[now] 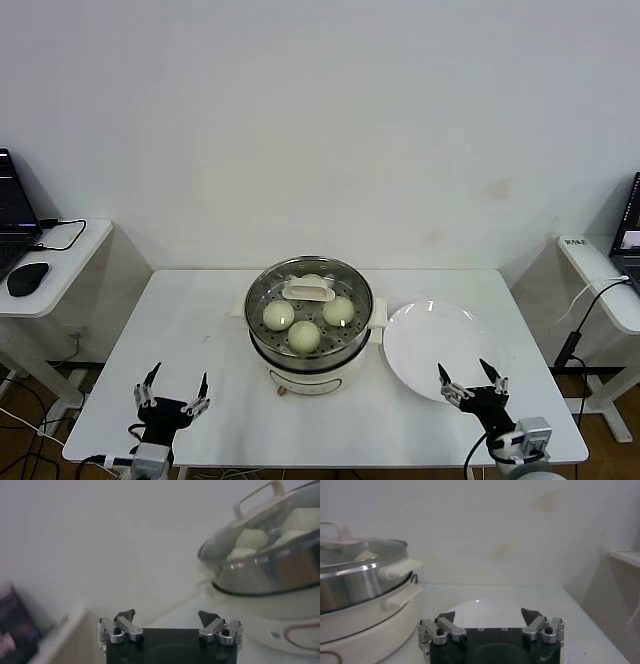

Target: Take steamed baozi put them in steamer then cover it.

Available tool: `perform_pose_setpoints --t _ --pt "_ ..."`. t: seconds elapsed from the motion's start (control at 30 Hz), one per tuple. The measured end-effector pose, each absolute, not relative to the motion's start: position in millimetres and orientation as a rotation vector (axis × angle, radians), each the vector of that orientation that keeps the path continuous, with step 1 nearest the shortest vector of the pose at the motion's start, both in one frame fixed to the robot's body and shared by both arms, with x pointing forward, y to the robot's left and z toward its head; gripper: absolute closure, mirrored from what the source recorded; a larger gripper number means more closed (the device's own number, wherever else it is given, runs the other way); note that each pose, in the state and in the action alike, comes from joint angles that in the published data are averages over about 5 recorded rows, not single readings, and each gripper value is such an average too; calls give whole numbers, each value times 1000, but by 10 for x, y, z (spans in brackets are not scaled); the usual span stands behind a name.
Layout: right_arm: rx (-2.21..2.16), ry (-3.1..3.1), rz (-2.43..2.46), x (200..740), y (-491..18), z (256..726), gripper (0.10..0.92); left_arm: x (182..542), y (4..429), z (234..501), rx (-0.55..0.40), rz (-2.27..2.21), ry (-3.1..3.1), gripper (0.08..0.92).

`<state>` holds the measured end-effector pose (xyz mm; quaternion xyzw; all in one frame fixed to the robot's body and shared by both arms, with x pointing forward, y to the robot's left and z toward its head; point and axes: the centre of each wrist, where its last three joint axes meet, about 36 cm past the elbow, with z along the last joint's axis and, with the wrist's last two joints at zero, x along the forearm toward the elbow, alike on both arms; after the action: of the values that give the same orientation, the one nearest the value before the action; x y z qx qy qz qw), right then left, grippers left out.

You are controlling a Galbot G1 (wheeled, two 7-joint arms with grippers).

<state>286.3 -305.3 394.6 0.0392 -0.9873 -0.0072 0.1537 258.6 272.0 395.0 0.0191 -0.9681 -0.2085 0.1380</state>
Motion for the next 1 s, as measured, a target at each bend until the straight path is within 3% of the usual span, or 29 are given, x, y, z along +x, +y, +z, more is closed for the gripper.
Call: perform_pose_setpoints --t 1.0 --pt "131 -2823 -9 2798 -2961 3947 200 2217 2776 4079 68 -443 -2824 177"
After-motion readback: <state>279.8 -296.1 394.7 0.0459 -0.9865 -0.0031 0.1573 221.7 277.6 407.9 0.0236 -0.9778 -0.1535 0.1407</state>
